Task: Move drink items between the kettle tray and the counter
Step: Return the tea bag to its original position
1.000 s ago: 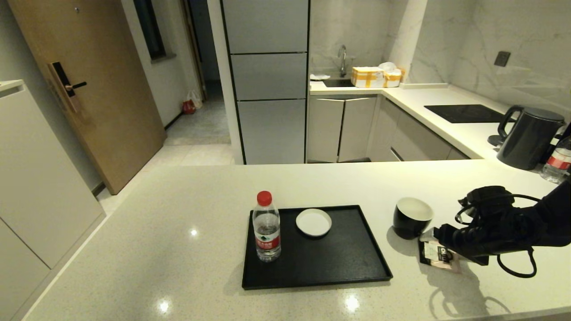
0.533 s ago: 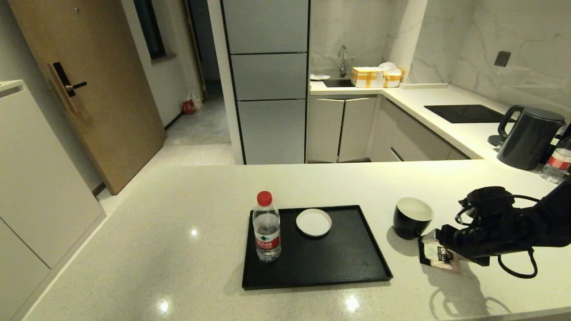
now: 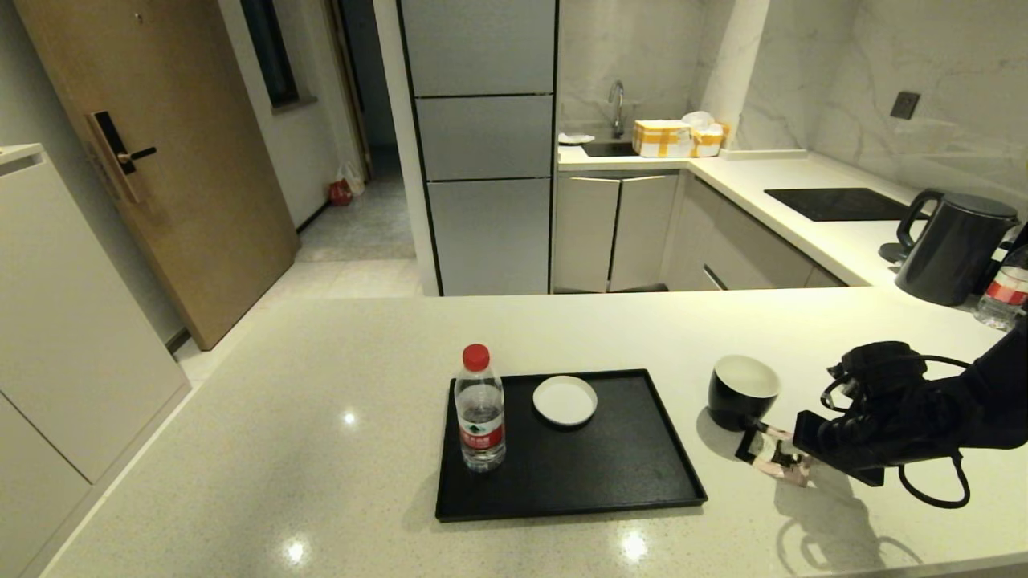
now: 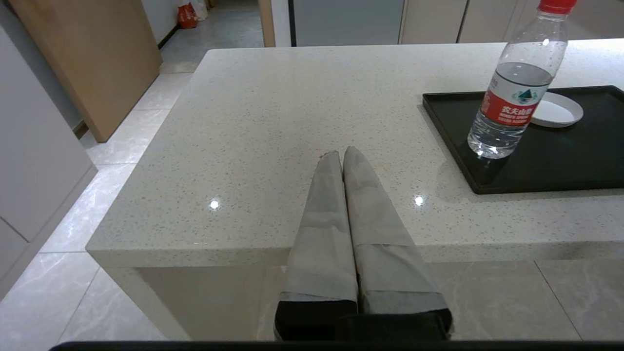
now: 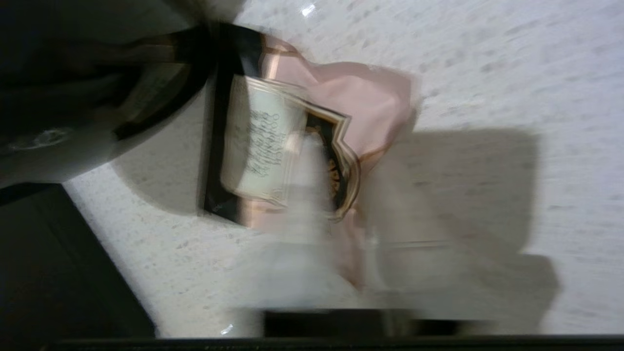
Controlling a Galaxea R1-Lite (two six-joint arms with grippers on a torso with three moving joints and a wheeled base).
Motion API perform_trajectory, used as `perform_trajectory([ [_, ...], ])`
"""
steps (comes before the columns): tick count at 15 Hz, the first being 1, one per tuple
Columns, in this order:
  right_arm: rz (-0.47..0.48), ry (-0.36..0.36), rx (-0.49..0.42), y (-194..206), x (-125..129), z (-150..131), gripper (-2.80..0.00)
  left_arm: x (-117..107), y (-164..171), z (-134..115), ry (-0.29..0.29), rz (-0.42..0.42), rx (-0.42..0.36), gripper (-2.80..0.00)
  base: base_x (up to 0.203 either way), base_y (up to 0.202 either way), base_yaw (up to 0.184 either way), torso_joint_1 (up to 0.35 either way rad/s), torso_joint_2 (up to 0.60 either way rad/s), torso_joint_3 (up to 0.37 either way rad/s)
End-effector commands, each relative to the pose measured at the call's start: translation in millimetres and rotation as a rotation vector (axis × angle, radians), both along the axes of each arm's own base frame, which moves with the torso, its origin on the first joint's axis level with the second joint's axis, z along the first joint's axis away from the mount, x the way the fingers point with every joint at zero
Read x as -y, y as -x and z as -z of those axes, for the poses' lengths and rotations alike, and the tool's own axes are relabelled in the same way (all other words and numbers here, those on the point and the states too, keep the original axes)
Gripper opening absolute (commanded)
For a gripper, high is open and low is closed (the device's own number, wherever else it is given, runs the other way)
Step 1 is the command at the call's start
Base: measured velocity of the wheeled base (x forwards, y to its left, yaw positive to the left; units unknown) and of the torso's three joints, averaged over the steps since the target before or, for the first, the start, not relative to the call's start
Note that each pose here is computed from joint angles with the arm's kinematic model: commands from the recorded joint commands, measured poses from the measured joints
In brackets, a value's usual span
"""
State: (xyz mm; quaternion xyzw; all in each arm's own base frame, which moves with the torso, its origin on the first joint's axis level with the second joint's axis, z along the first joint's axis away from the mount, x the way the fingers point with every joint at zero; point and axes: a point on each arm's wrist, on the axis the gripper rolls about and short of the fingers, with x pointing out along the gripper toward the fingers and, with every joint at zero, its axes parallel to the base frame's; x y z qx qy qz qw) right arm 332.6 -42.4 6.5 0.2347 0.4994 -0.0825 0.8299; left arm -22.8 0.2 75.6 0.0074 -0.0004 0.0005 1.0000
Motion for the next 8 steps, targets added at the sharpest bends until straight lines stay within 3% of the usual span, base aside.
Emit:
perform_trajectory([
  [1,0.002,0.0,0.002,-0.6,0.1,0.4,-2.8,0.0,0.0,0.4,0.0,0.0,0.001,-2.8,0.0,0.0,0.0,0.0,0.0,0.0],
  [8,-0.002,0.004,0.019,2.3,-0.3,-7.2,-2.8,0.0,0.0,0.4,0.001,0.0,0.001,-2.8,0.0,0.0,0.0,0.0,0.0,0.0],
])
